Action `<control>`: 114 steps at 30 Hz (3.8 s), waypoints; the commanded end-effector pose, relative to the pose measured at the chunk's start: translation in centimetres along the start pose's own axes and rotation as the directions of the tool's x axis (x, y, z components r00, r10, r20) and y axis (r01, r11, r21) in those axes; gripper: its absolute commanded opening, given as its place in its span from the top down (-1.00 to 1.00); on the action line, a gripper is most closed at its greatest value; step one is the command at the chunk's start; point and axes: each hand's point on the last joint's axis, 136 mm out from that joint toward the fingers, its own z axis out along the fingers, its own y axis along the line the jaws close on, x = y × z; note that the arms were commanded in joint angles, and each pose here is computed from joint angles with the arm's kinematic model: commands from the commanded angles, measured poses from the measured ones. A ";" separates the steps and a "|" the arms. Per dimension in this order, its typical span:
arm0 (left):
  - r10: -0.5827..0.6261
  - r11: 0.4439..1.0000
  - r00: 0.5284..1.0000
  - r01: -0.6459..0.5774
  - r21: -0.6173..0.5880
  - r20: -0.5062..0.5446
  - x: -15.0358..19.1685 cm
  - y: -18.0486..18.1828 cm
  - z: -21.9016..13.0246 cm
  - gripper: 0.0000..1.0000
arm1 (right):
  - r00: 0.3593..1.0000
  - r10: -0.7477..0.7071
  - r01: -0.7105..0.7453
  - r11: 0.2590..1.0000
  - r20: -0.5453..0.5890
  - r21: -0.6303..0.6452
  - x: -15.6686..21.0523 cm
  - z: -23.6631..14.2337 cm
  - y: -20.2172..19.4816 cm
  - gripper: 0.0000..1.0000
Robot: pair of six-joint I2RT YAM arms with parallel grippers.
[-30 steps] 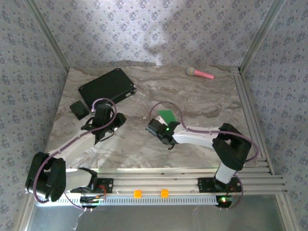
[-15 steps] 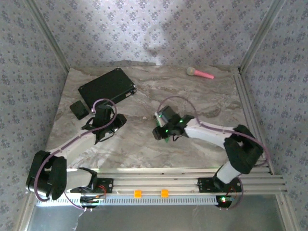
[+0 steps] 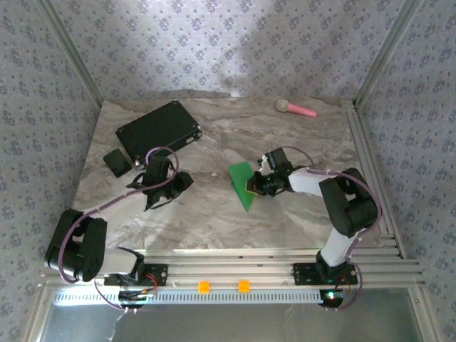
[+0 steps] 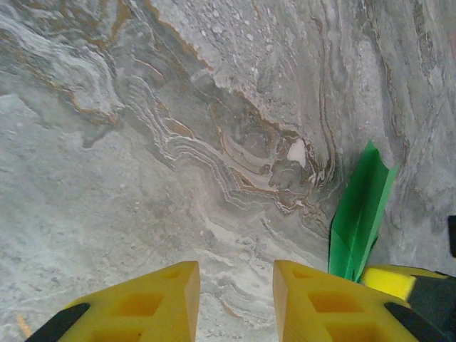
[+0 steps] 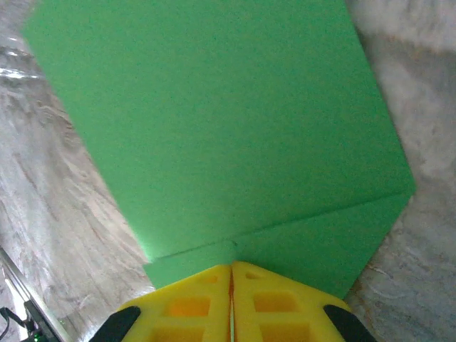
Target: Fold a paper plane with a square sheet of paper (pick it up from the middle)
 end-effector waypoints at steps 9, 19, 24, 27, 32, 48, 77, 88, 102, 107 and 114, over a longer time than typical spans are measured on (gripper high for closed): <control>0.074 0.991 0.995 -0.066 0.113 -0.073 0.6 -4.5 1.6 0.46 | 0.915 0.387 -0.397 0.912 0.112 0.099 3.6 1.8 -3.1 0.76; 0.239 0.949 0.952 -0.187 0.252 -0.192 3.5 -10.2 3.4 0.69 | 0.922 0.257 -0.261 0.965 0.290 -0.024 1.4 -2.2 1.7 0.47; 0.329 0.923 0.906 -0.249 0.293 -0.265 5.6 -12.3 5.0 0.79 | 0.923 0.136 -0.172 0.983 0.361 0.070 0.2 -5.8 0.2 0.40; 0.348 0.918 0.882 -0.252 0.305 -0.317 6.7 -13.0 6.5 0.82 | 0.931 0.123 -0.144 0.989 0.343 0.038 -0.2 -6.4 -0.3 0.41; 0.353 0.921 0.855 -0.245 0.303 -0.380 8.2 -13.2 8.9 0.85 | 0.948 0.165 -0.168 0.986 0.273 -0.015 -0.4 -6.2 -1.6 0.41; 0.248 0.966 0.861 -0.185 0.180 -0.444 8.9 -6.1 12.0 0.93 | 0.975 0.199 -0.186 0.974 0.100 -0.131 0.7 -3.8 -1.1 0.08; 0.393 0.913 0.787 -0.275 0.301 -0.476 10.2 -6.9 11.7 0.95 | 0.992 0.102 -0.115 0.973 -0.074 -0.201 -1.4 -0.7 0.9 0.27; 0.390 0.915 0.788 -0.272 0.299 -0.476 10.3 -6.6 11.7 0.95 | 0.986 0.064 -0.095 0.974 -0.152 -0.203 -1.6 0.3 0.9 0.28; 0.382 0.919 0.788 -0.269 0.287 -0.483 10.4 -6.2 11.9 0.96 | 0.978 -0.036 -0.005 0.981 -0.206 -0.195 -2.9 0.5 1.2 0.38; 0.382 0.919 0.788 -0.267 0.291 -0.483 10.3 -6.4 12.0 0.96 | 0.968 -0.064 0.011 0.977 -0.244 -0.213 -2.9 0.7 1.2 0.48; 0.389 0.915 0.787 -0.268 0.303 -0.479 10.2 -7.0 11.9 0.95 | 0.964 -0.091 0.038 0.977 -0.249 -0.209 -3.8 0.4 1.3 0.77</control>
